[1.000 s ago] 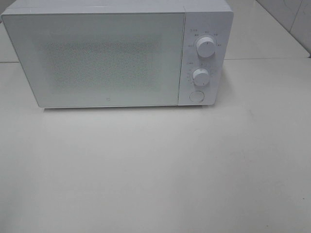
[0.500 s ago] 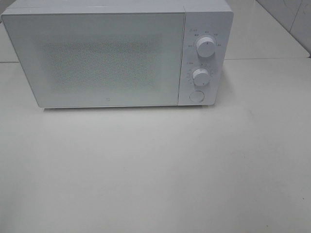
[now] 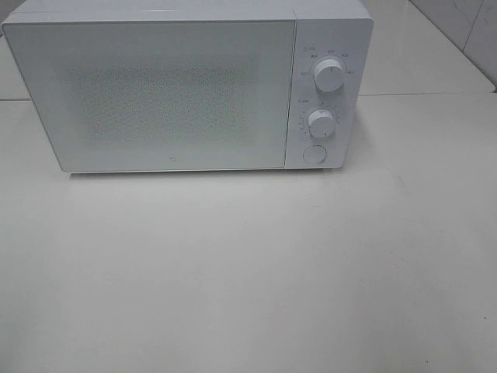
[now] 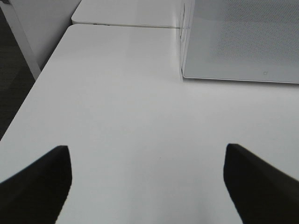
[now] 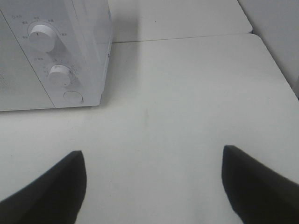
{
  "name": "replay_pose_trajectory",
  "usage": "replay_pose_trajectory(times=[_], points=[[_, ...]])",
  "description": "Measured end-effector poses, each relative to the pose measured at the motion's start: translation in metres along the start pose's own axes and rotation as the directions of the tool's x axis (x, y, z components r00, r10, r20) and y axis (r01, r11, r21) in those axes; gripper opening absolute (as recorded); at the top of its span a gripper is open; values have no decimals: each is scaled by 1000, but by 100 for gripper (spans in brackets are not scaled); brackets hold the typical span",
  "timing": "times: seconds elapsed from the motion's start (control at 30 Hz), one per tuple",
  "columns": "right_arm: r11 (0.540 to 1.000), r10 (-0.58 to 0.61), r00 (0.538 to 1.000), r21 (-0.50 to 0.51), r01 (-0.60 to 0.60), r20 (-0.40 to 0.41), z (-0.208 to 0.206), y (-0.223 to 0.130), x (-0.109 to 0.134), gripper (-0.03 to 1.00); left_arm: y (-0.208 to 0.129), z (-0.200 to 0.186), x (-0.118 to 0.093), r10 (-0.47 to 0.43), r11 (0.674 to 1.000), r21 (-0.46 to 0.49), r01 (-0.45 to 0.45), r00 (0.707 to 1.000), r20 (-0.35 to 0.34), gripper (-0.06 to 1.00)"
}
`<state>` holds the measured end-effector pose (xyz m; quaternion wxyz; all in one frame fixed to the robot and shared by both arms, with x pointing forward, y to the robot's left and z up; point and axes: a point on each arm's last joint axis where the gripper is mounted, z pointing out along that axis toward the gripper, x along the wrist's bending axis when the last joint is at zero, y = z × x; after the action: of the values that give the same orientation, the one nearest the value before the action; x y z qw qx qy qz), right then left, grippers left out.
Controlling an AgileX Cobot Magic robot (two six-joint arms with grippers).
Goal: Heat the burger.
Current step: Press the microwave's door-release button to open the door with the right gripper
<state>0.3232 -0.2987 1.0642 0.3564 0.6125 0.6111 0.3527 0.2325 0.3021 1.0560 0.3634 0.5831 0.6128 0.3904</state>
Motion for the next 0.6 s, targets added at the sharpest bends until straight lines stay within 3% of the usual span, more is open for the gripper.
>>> replay_pose_trajectory(times=[0.6], points=[[995, -14, 999, -100, 10, -43, 69, 26, 9, 75, 0, 0, 0, 0, 1000, 0, 0, 1000, 0, 83]])
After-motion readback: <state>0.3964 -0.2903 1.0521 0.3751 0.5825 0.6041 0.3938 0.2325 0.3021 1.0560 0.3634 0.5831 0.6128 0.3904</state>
